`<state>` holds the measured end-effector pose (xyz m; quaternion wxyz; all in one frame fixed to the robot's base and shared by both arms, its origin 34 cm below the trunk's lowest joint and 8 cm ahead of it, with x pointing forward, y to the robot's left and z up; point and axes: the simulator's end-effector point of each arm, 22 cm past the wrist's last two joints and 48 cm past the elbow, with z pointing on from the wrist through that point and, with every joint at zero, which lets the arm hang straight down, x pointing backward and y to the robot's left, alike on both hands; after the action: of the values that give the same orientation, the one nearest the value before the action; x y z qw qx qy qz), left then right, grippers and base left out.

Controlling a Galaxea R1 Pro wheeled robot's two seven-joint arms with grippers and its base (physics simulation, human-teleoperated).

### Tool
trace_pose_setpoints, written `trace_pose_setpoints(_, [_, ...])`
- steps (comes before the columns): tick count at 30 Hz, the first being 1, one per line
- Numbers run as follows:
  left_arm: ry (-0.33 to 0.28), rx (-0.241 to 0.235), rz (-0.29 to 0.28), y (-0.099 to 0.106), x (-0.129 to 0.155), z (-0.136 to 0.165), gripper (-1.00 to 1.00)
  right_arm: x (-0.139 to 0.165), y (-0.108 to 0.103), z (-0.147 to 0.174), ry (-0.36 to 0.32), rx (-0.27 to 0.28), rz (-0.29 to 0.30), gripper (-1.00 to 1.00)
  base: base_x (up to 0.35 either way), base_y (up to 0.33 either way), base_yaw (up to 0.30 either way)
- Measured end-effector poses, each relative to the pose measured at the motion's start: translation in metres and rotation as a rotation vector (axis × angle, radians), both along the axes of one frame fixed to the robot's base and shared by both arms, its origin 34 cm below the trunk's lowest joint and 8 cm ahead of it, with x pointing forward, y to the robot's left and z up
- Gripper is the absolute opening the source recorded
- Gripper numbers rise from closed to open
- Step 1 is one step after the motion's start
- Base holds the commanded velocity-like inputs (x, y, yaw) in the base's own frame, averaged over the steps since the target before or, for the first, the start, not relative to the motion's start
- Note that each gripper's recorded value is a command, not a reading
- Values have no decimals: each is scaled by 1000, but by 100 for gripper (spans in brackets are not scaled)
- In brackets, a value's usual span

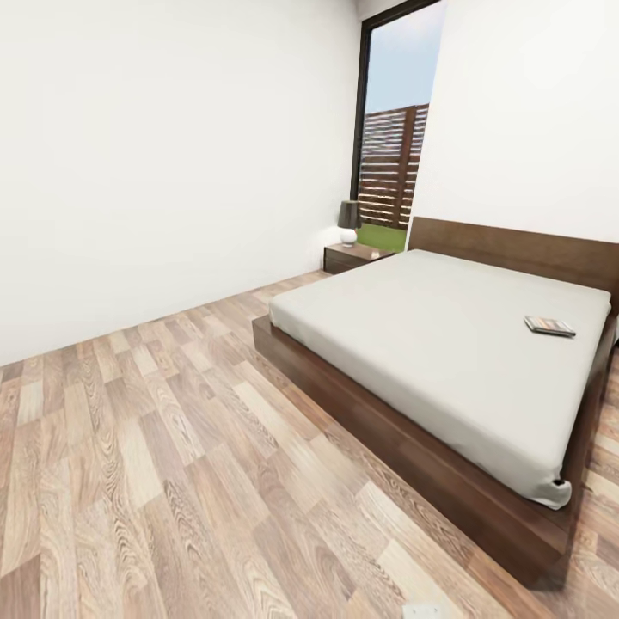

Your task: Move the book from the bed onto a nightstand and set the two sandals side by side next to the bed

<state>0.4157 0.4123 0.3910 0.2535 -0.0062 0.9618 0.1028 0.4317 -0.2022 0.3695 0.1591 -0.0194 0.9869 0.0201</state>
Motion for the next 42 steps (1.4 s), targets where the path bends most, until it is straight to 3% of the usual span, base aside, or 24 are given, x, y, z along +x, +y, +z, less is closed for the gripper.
trace_pose_setpoints(9, [-97, 23, 120, 80, 19, 18, 100, -1, 0, -17, -5, 0, 1, 100, 0, 0, 0])
trace_pose_setpoints(13, [-125, 5, 133, 98, 23, 20, 100, 1, 1, -24, -13, 4, 0, 100, 0, 0, -2])
trace_pose_setpoints(25, [-148, -17, 136, 107, 24, 4, 100, 3, 3, -46, -28, 10, 0, 100, 0, 0, -100])
trace_pose_setpoints(42, [-152, -19, 134, 107, 18, -32, 100, 40, 6, -61, -118, 20, -2, 100, 0, 0, -17])
